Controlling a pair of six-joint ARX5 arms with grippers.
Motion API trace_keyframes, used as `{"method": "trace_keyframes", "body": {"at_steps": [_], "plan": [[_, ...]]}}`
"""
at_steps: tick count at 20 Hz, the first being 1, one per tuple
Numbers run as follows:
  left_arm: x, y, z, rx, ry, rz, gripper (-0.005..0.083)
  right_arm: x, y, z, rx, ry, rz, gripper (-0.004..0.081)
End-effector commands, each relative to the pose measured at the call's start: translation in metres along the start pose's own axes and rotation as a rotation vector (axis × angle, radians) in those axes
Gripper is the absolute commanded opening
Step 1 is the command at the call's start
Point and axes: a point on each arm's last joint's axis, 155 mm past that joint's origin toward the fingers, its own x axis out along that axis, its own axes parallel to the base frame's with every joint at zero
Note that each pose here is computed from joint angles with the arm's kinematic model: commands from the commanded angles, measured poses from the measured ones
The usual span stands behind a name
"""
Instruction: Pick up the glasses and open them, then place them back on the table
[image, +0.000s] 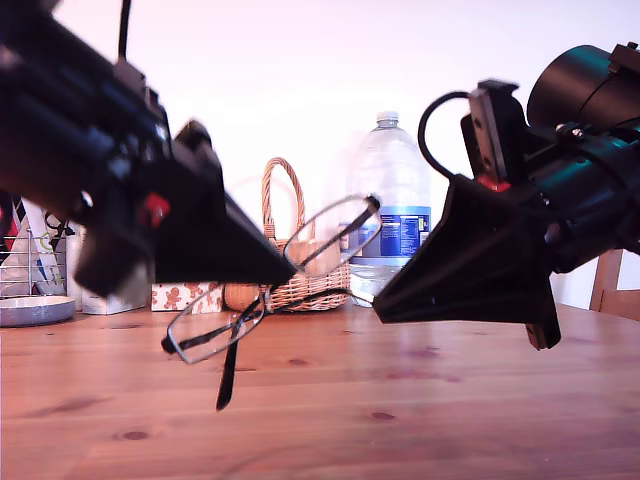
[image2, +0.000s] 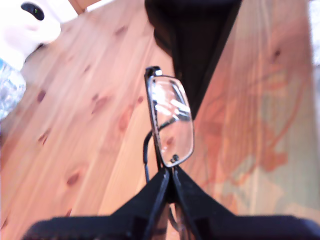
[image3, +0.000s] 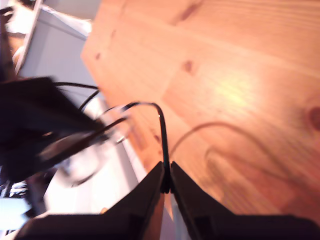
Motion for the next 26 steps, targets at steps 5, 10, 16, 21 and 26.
{"method": "trace_keyframes", "body": {"at_steps": [5, 10, 16, 21, 26], "plan": [[-0.023, 0.008, 0.041, -0.026, -0.154, 0.011, -0.0022, 0.001, 0.000, 0.005, -0.012, -0.008, -0.010, -0.0011], [-0.027, 0.007, 0.039, -0.039, -0.145, -0.001, -0.0022, 0.002, 0.000, 0.005, -0.012, -0.007, -0.009, -0.0004], [-0.026, 0.005, 0.033, -0.036, -0.122, -0.009, -0.0022, 0.007, 0.022, -0.006, -0.019, 0.042, 0.089, 0.0208], [-0.026, 0.005, 0.033, -0.036, -0.122, -0.008, -0.0022, 0.008, 0.024, -0.010, -0.011, 0.056, 0.092, 0.0251], [-0.027, 0.007, 0.034, -0.037, -0.121, 0.004, -0.0022, 0.007, 0.021, -0.016, 0.000, 0.077, 0.083, 0.0250]]}}
